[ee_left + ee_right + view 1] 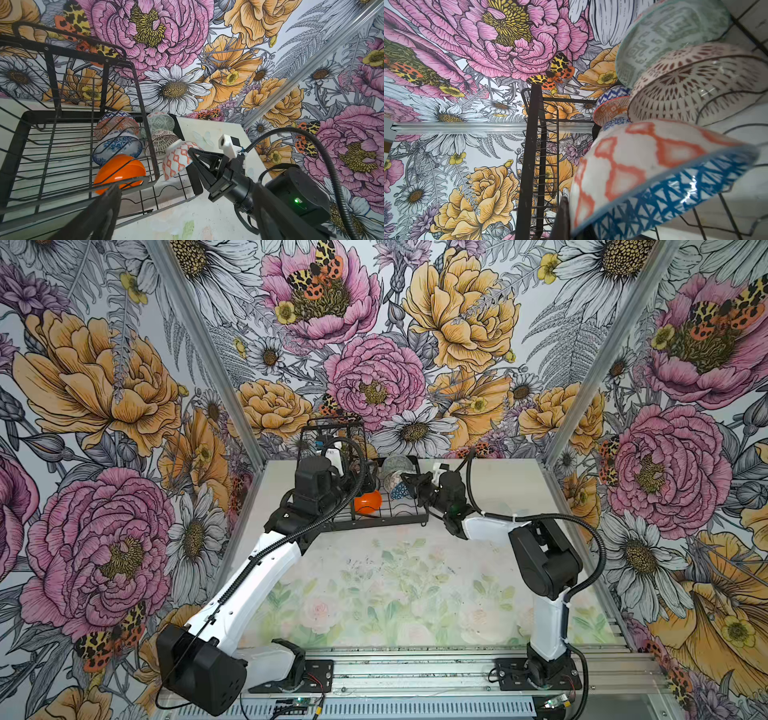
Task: Load bowls into a dish rack
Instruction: Place the bowl in the dish rack.
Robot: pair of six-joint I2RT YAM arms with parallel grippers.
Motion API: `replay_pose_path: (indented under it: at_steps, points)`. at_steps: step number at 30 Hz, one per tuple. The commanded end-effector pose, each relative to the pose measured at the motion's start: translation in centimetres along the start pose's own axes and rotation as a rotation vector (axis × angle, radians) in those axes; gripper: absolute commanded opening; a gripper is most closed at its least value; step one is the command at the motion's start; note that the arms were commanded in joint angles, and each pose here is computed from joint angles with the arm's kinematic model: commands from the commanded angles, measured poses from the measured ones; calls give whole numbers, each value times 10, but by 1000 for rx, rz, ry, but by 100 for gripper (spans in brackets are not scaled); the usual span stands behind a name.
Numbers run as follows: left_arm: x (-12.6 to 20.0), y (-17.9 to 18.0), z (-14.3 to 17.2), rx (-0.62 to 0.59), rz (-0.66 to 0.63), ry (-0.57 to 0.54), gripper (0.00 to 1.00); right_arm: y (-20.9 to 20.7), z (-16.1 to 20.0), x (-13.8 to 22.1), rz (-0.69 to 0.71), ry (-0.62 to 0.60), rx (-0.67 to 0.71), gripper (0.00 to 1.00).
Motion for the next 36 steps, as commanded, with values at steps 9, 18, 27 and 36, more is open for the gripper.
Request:
replay_pose_path:
  at_steps: [9, 18, 27, 36]
  points:
    - [2, 4, 6, 13, 37, 43, 99, -5, 8, -16, -56, -39, -11, 0]
    - [-1, 6, 9, 18, 30, 52, 99, -14, 6, -29, -38, -32, -17, 0]
    - [-1, 8, 8, 15, 23, 49, 99, -23, 0, -39, -24, -53, -23, 0]
    - [-1, 9, 8, 19, 21, 50, 99, -35, -1, -41, 0, -73, -28, 0]
Point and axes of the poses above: each gripper's point midway between its finger pads, its own x axis back along the fingers, its own y axis along the line the jaws close on, z = x × y, the point moved 7 cm from there along x, back along the fingers, and after that the axes turned 1 degree about x, right-handed, at the moved point
